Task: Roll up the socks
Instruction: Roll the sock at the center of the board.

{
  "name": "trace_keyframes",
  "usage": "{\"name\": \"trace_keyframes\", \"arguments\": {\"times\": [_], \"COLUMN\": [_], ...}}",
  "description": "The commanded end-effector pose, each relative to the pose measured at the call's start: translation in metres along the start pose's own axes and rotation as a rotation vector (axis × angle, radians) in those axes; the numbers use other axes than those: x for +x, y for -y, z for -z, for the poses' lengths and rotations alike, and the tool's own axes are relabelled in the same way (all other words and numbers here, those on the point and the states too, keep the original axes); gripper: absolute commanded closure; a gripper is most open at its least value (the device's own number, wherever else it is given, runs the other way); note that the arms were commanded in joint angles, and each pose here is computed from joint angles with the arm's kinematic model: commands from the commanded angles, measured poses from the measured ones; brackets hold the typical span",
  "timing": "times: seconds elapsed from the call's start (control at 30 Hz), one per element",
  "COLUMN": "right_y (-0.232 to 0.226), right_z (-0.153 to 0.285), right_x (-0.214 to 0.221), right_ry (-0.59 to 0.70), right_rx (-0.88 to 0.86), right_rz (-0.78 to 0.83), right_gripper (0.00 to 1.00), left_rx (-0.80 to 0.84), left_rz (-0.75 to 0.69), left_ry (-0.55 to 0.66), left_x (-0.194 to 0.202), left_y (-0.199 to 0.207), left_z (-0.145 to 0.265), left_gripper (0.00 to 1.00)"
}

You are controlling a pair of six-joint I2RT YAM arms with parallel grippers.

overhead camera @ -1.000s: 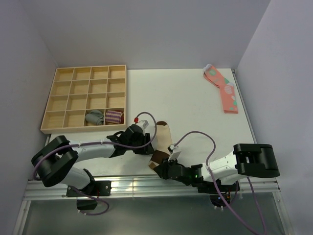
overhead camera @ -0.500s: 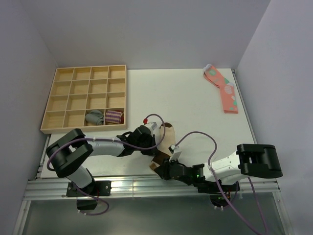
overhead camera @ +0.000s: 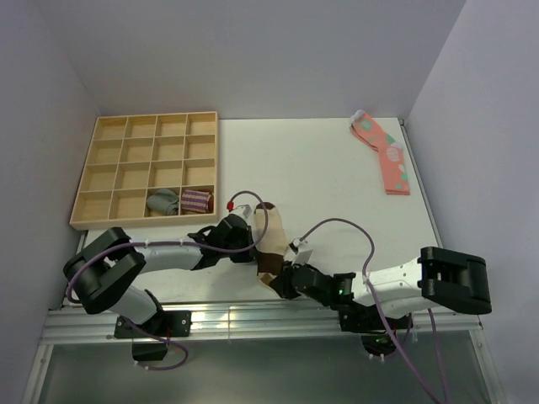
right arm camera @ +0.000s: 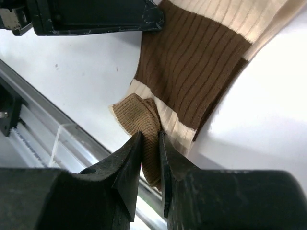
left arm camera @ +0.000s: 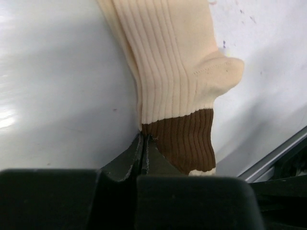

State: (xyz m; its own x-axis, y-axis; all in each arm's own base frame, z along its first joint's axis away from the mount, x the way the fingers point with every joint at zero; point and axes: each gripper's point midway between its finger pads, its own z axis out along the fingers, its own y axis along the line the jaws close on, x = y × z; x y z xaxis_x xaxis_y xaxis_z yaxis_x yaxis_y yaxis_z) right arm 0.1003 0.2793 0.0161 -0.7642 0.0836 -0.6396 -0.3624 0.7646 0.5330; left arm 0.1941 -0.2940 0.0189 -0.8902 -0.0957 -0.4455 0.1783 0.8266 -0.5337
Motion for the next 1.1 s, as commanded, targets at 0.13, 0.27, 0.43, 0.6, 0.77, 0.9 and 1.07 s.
{"name": "trace_keyframes", "arguments": {"times": [0.13, 0.27, 0.43, 0.6, 0.77, 0.9, 1.07], "right_y": [-0.005, -0.015, -0.019, -0.014, -0.007, -0.008, -0.009], "right_z": [-0.011, -0.015, -0.016, -0.015, -0.018, -0.019, -0.019], "right_x": [0.011, 0.017, 0.019, 0.017, 0.012, 0.012, 0.008], "right_ry": [-0.171, -0.225, -0.259, -0.298, -0.328, -0.364, -0.404], "right_rx": [-0.019, -0.068, -0.099, -0.124, -0.12, -0.137, -0.157], "right_rz": [0.182, 0.213, 0.215, 0.164, 0.101, 0.053, 0.006], "right_gripper": [0.74, 0.74, 0.75, 0.75, 0.75, 0.75, 0.76], "left_rx": [-0.166, -0.161, -0.162, -0.099, -0.059, -0.015, 0.129], "left_rz": [0.009, 0.0, 0.0, 0.008, 0.01, 0.008, -0.003], "left_ry": [0.029, 0.032, 0.031, 0.099, 0.176, 0.218, 0.32], "left_x": [-0.005, -0.009, -0.013, -0.021, -0.029, -0.024, -0.025], "left_y": [-0.043, -0.04, -0.038, -0.029, -0.027, -0.031, -0.014], "left_z": [0.0, -0.005, -0.008, 0.005, 0.022, 0.034, 0.055], "left_gripper": [1.0, 1.0, 0.89, 0.59, 0.54, 0.59, 0.6]}}
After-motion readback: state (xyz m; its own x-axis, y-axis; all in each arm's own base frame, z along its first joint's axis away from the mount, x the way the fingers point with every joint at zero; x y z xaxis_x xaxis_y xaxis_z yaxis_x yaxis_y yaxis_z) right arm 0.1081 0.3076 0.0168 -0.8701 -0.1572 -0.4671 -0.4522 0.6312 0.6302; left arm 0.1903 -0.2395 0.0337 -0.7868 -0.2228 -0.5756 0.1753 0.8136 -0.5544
